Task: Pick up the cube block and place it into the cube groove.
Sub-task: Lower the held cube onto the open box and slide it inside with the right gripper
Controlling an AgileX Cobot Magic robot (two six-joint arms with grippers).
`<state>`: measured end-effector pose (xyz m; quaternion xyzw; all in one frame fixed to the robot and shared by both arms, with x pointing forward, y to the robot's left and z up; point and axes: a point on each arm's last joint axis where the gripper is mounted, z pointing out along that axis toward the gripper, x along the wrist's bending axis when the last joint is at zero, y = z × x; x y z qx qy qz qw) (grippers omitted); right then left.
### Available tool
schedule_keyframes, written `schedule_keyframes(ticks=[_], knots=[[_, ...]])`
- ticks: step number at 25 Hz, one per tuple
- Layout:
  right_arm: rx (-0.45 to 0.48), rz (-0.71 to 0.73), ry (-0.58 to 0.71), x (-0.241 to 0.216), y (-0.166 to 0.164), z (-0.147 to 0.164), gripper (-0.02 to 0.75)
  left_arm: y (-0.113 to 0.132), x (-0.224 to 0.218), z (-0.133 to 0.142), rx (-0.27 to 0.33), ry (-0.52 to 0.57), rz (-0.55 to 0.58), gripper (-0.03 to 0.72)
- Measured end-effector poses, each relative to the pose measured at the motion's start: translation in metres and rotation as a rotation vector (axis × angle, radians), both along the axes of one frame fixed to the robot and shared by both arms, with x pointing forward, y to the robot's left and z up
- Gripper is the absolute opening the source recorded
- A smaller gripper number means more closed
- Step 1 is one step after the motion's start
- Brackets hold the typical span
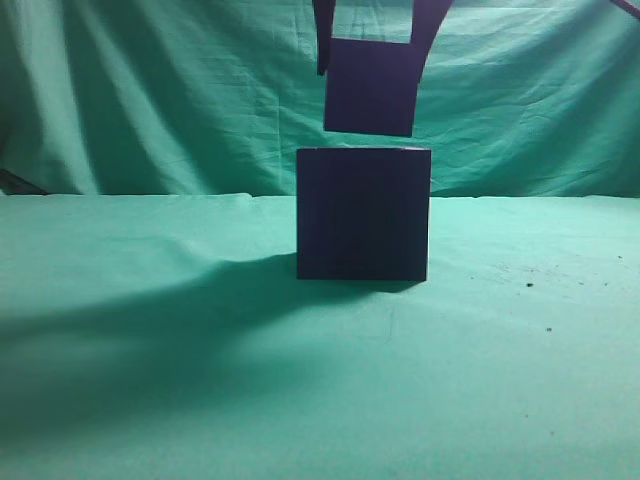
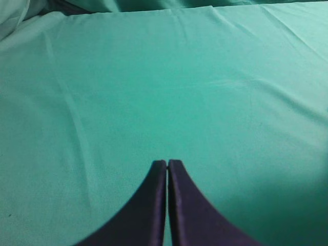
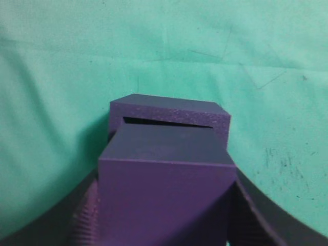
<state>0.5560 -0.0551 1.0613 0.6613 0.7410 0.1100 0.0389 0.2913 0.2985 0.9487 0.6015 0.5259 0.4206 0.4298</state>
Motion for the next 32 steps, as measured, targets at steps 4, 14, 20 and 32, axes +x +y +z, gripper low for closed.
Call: schedule_keyframes(ticks=[4,14,20,32], knots=[[-0.005,0.001,0.016,0.001,0.002,-0.006,0.436,0.0,0.0,0.0,0.0,0.0,0.0,0.0],[-0.004,0.005,0.023,0.001,0.003,-0.008,0.436,0.0,0.0,0.0,0.0,0.0,0.0,0.0],[-0.001,0.013,0.026,0.001,0.004,-0.008,0.436,0.0,0.0,0.0,0.0,0.0,0.0,0.0],[0.017,0.013,0.045,0.001,0.007,-0.012,0.436,0.0,0.0,0.0,0.0,0.0,0.0,0.0]])
